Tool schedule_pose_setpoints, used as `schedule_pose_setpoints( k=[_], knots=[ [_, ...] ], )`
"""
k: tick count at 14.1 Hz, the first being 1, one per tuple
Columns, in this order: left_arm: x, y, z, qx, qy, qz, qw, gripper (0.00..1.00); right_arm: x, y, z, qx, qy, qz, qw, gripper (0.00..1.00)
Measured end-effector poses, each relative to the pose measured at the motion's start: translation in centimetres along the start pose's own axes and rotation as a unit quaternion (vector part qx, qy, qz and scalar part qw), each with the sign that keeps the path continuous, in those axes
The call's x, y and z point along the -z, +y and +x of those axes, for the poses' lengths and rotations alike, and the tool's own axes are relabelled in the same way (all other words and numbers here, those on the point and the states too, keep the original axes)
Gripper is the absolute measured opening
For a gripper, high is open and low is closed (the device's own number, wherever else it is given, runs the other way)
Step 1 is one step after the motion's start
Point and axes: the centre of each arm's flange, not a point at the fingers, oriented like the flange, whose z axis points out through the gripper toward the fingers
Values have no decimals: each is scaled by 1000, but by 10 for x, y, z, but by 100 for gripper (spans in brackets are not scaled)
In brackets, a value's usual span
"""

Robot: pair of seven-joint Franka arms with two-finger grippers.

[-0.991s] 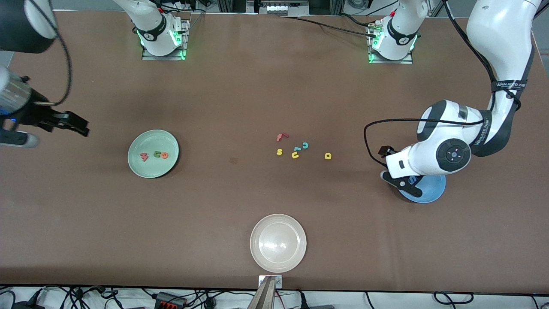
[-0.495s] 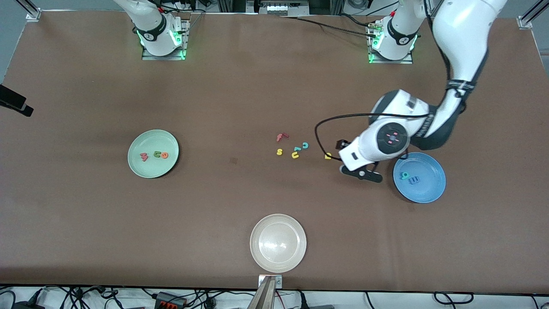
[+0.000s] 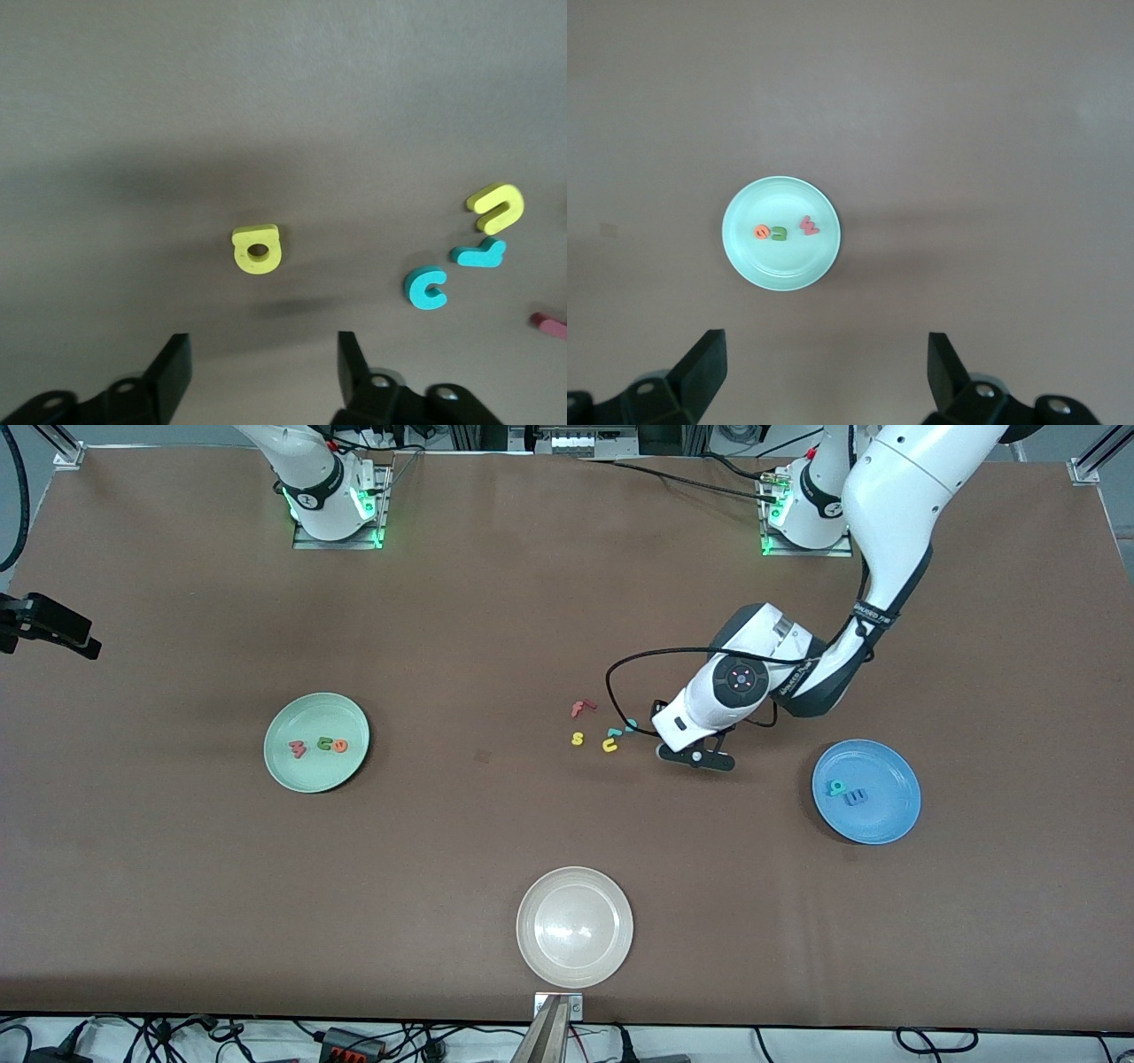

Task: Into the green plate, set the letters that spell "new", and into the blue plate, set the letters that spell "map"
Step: 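Lower the left gripper and grasp the yellow d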

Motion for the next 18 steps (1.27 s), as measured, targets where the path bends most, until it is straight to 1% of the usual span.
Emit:
schedule_pose_setpoints(
  k=[1, 2, 5, 6, 8, 9, 12, 13, 14, 15, 16, 17, 18],
  knots=[
    [-3, 0, 0, -6, 3, 6, 1000, 74, -7, 7, 1, -5, -2, 0, 1000, 100],
    [-5, 0, 1, -9, 7, 7, 1000, 69, -13, 12, 3, -8, -1, 0, 1000, 100],
    [-17, -1, 6, -9, 20, -3, 1000, 67, -21, 9, 3, -5, -5, 0, 1000, 100],
    [-22, -2, 7, -15, 24, 2, 1000, 65, -20, 6, 4, -3, -3, 0, 1000, 100],
    [-27, -7, 9, -20, 34, 16, 999, 64, -18, 3, 4, 0, 2, 0, 1000, 100],
    [-27, -7, 10, -17, 37, 18, 999, 58, -18, 3, 5, 0, 3, 0, 1000, 100],
    [-37, 4, 9, -11, 47, 17, 999, 54, -19, 3, 5, -1, 2, 0, 1000, 100],
    [-35, 6, 9, -12, 51, 20, 998, 45, -19, 3, 5, -1, 2, 0, 1000, 100],
    [-35, 7, 9, -12, 52, 20, 998, 39, -19, 4, 5, -1, 2, 0, 1000, 100],
    [-34, 7, 10, -8, 53, 20, 998, 38, -19, 4, 5, -1, 2, 0, 1000, 100],
    [-33, 7, 10, -2, 54, 20, 998, 30, -19, 4, 5, -1, 2, 0, 1000, 100],
    [-33, 7, 10, 2, 55, 20, 998, 26, -19, 4, 5, -1, 2, 0, 1000, 100],
    [-33, 7, 10, 5, 55, 19, 998, 26, -19, 4, 5, -1, 2, 0, 1000, 100]
  ],
)
